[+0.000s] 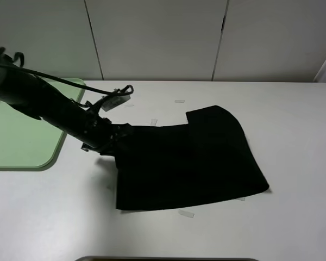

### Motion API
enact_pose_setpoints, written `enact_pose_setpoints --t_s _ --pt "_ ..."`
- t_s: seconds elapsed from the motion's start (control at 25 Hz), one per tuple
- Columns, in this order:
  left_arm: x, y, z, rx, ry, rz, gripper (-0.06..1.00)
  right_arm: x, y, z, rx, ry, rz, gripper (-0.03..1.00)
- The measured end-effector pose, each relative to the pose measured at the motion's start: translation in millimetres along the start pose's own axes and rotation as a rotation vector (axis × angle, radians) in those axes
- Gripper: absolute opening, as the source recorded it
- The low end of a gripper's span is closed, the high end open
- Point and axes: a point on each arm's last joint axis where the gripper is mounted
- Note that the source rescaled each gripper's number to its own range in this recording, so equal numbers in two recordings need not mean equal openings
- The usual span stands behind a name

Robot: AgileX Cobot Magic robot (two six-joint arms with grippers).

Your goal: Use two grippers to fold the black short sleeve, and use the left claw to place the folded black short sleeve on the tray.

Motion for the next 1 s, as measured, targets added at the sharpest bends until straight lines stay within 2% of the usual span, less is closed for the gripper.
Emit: enact_pose_setpoints --t_s 0.08,0.16,0.24,0.32,0.44,0.56,0.64,0.72,0.84,1.0 --pt "-18 0 15 0.033 -0.102 0.012 0.06 0 0 0 0.0 0.0 0.0 1.0" --pt "-36 -2 30 0.108 -0.202 0.037 0.06 0 0 0 0.0 0.0 0.0 1.0" --pt "-49 -5 42 0.21 -0.289 0.076 0.06 0 0 0 0.0 0.0 0.0 1.0" --pt "-58 -7 52 0.35 -0.367 0.147 0.06 0 0 0 0.0 0.0 0.0 1.0" --pt "-68 -13 59 0.499 -0.434 0.237 0.06 0 0 0 0.0 0.0 0.0 1.0" --pt "-75 -19 58 0.536 -0.43 0.291 0.06 0 0 0 0.0 0.0 0.0 1.0" --pt "-80 -25 54 0.524 -0.406 0.313 0.06 0 0 0 0.0 0.0 0.0 1.0" --pt "-86 -33 46 0.492 -0.361 0.333 0.06 0 0 0 0.0 0.0 0.0 1.0" --pt "-92 -44 26 0.437 -0.256 0.361 0.06 0 0 0 0.0 0.0 0.0 1.0" --pt "-94 -63 -4 0.392 -0.127 0.309 0.06 0 0 0 0.0 0.0 0.0 1.0"
Point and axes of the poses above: a point on each arm's last joint axis where the gripper is mounted, x pointing out along that axis toward the gripper, z along the wrist's bending axis when the last joint is at zero, y = z × x, and after that the axes turned 15 degrees about x, right-handed
